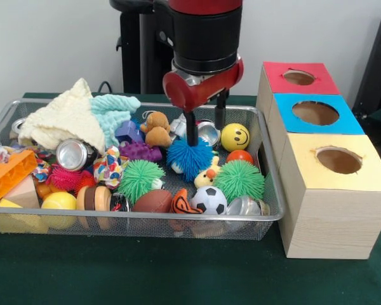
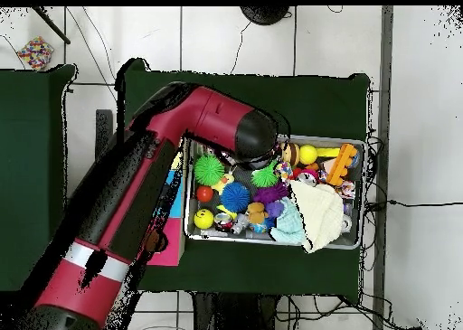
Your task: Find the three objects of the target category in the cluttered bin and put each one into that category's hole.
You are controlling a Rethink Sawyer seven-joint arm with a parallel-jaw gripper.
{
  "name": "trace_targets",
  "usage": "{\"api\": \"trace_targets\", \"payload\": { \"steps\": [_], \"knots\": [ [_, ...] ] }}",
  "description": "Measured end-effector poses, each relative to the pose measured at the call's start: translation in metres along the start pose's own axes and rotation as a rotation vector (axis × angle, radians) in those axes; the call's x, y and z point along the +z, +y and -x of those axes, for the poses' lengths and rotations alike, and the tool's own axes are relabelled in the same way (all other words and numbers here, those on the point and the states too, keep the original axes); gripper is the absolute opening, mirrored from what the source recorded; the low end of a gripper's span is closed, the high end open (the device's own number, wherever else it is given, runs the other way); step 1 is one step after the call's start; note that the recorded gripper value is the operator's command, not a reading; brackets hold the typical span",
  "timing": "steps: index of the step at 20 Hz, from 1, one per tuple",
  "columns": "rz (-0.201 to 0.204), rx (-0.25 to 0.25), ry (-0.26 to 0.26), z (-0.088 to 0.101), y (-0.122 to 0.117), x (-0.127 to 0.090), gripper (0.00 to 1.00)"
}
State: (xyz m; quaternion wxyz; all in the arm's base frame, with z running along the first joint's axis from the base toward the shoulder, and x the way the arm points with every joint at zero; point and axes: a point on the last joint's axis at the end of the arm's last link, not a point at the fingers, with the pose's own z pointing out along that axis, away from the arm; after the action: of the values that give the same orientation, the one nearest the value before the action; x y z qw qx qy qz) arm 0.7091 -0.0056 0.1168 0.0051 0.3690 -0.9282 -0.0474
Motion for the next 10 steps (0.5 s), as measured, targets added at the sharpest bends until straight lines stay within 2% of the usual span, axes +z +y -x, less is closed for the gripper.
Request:
{"api": "trace_targets", "payload": {
  "steps": [5,10],
  "knots": [
    [0.001,0.015,-0.005,-0.0066,-0.0075,-0.0001,1.00],
    [0.008,0.027,-0.030,-0.0051,-0.0074,0.0011,1.00]
  ]
}}
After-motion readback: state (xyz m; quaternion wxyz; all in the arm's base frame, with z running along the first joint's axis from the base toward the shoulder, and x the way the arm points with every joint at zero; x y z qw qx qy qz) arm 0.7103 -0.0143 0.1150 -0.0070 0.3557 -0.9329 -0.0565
